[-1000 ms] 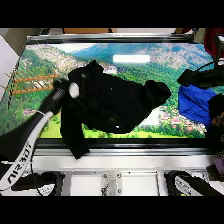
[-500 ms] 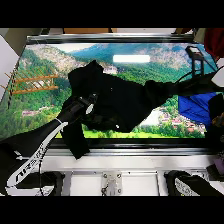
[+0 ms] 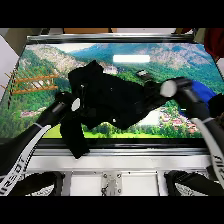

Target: Fold the clothes and pants, and hang the long-sleeved shirts on hangers.

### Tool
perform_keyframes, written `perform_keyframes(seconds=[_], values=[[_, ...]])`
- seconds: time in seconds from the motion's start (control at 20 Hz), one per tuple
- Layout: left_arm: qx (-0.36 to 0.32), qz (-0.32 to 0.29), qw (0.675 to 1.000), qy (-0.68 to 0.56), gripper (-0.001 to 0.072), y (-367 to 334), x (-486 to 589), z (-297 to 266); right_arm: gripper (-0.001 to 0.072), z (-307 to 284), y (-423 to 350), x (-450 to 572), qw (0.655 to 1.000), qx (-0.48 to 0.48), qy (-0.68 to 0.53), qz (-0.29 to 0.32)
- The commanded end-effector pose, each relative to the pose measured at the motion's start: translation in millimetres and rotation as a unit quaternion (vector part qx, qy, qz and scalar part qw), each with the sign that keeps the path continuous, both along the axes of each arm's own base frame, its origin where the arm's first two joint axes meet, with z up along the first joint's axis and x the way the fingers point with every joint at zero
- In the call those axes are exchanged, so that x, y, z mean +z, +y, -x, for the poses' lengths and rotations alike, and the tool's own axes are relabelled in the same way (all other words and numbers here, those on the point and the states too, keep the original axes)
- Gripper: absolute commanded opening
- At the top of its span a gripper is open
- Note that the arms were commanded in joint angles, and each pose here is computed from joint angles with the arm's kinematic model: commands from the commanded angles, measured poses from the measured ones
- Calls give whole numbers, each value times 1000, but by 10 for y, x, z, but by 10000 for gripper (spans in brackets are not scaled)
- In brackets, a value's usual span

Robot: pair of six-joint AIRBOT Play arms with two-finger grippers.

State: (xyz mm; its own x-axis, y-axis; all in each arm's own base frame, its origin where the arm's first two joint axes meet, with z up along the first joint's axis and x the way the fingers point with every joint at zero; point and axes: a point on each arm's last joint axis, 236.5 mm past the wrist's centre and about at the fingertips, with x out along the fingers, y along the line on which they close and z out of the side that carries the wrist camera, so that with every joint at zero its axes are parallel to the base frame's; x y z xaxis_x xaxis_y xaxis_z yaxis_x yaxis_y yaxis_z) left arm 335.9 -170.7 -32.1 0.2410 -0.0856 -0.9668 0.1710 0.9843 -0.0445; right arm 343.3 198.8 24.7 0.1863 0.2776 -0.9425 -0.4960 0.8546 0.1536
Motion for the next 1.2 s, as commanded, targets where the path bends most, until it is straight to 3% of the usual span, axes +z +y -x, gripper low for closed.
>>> perform_keyframes(seconds=[0.0, 0.4, 0.75, 0.95, 1.05, 1.15], values=[[-10, 13, 1000, -2, 16, -53, 80, 182, 555, -18, 415, -575, 993, 86, -26, 79], [-48, 1, 999, 18, 16, -198, -78, 476, 550, 121, 360, -1306, 966, 157, 7, 204], [-48, 1, 999, 18, 17, -193, -79, 474, 549, 423, 311, -1321, 957, 156, 49, 239], [-48, 0, 999, 20, 16, -188, -79, 480, 548, 205, 117, -1316, 949, 121, 13, 290], [-48, -2, 999, 22, 16, -179, -81, 493, 428, 38, 71, -1266, 949, 94, -20, 299], [-48, -5, 998, 26, 16, -164, -86, 509, 428, -97, 61, -1223, 958, 47, -39, 279]])
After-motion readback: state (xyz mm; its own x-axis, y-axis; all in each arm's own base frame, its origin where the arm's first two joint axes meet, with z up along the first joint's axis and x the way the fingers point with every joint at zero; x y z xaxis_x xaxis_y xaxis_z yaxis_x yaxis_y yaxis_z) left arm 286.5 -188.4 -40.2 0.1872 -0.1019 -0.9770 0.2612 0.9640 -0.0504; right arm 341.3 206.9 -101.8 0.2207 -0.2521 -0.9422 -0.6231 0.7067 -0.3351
